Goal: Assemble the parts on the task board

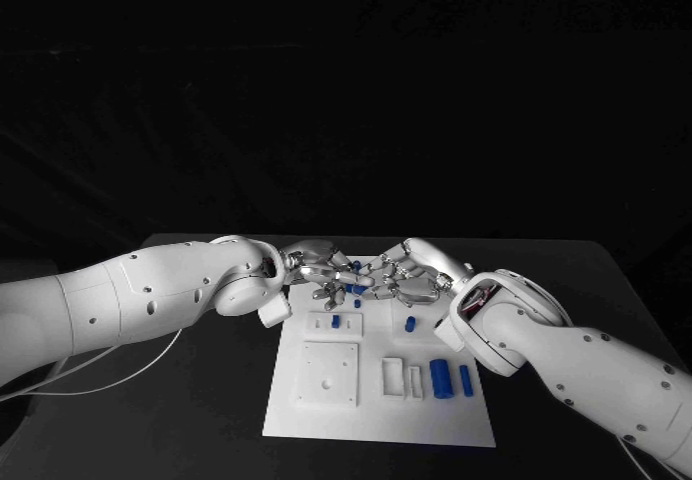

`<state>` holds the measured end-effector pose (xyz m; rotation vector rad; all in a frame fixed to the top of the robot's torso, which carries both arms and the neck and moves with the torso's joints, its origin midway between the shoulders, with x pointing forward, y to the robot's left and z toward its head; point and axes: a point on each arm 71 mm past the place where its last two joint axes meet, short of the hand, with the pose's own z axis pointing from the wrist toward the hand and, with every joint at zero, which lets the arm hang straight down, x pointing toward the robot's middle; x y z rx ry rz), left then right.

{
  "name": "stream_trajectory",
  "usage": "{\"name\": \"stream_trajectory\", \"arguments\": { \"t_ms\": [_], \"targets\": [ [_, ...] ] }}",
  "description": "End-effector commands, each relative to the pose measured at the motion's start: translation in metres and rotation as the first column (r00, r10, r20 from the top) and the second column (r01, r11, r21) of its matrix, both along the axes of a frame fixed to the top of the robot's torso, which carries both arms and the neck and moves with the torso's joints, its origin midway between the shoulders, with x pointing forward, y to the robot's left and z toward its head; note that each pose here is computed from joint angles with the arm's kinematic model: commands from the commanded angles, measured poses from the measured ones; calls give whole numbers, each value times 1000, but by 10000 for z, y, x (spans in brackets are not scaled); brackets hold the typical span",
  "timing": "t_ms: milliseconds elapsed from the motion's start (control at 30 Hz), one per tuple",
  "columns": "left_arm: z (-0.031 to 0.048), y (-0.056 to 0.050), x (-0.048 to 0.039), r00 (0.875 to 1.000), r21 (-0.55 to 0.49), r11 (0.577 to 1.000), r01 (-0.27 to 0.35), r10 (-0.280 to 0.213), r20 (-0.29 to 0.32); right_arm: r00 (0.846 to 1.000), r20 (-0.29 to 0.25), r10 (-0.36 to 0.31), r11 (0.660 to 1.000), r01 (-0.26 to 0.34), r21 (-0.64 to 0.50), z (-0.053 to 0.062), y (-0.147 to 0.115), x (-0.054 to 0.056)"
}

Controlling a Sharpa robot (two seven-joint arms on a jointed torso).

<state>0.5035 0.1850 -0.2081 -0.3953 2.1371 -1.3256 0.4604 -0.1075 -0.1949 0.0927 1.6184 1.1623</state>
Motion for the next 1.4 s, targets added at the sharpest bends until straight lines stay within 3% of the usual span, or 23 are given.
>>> {"name": "stream_trajectory", "arguments": {
  "t_ms": [33, 600, 867, 1400],
  "targets": [
    [23, -37, -11, 1000, -14, 1000, 25, -25, 3, 1000, 8, 11, 1000, -11, -9, -15, 21, -12],
    [28, -41, -10, 1000, -27, 999, 21, -21, 0, 999, 32, 25, 998, -24, -51, -63, 47, -37],
    [29, -36, -12, 1000, -29, 999, 20, -20, -2, 998, 50, -45, 999, 45, -10, -48, -17, -2],
    [53, 45, 5, 999, -49, 999, -25, 26, 22, 975, -121, -185, 980, 192, 50, -184, -410, 50]
  ]
}}
